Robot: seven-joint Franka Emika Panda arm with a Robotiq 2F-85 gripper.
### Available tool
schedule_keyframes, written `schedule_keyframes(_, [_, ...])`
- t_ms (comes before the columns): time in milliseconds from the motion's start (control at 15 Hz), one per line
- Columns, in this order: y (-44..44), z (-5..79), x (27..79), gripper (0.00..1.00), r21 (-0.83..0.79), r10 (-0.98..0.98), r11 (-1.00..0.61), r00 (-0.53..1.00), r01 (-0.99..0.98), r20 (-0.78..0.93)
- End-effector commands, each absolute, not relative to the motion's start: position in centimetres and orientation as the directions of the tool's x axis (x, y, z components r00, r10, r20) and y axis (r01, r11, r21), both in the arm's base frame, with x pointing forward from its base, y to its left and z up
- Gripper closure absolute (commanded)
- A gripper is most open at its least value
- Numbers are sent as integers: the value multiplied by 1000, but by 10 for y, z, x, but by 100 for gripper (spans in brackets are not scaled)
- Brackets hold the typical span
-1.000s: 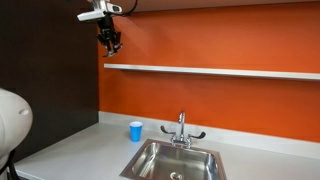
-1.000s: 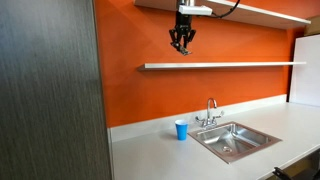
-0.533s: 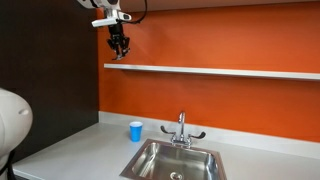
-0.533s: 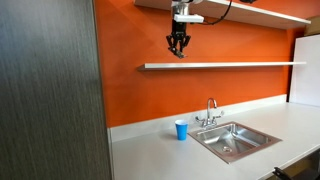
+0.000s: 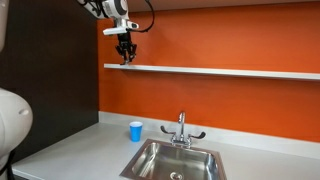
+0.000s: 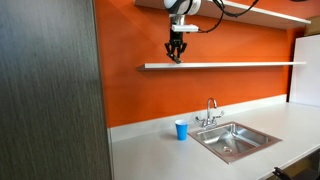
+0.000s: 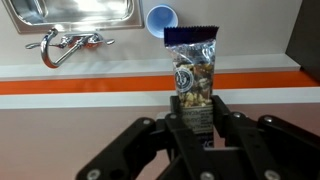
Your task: Place the candy bar on the left side of the first shelf
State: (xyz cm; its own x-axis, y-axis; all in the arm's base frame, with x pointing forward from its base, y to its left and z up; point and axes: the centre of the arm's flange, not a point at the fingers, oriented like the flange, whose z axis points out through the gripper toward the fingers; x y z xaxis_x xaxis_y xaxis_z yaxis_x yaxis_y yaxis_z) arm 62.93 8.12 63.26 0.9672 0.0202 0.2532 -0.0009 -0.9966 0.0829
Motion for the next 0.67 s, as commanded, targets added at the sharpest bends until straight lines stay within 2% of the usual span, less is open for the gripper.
schedule_keyframes(0, [75, 638, 659, 90, 93, 51, -995, 964, 28, 260])
schedule_keyframes(600, [71, 635, 690, 90, 92, 73, -995, 959, 50, 272])
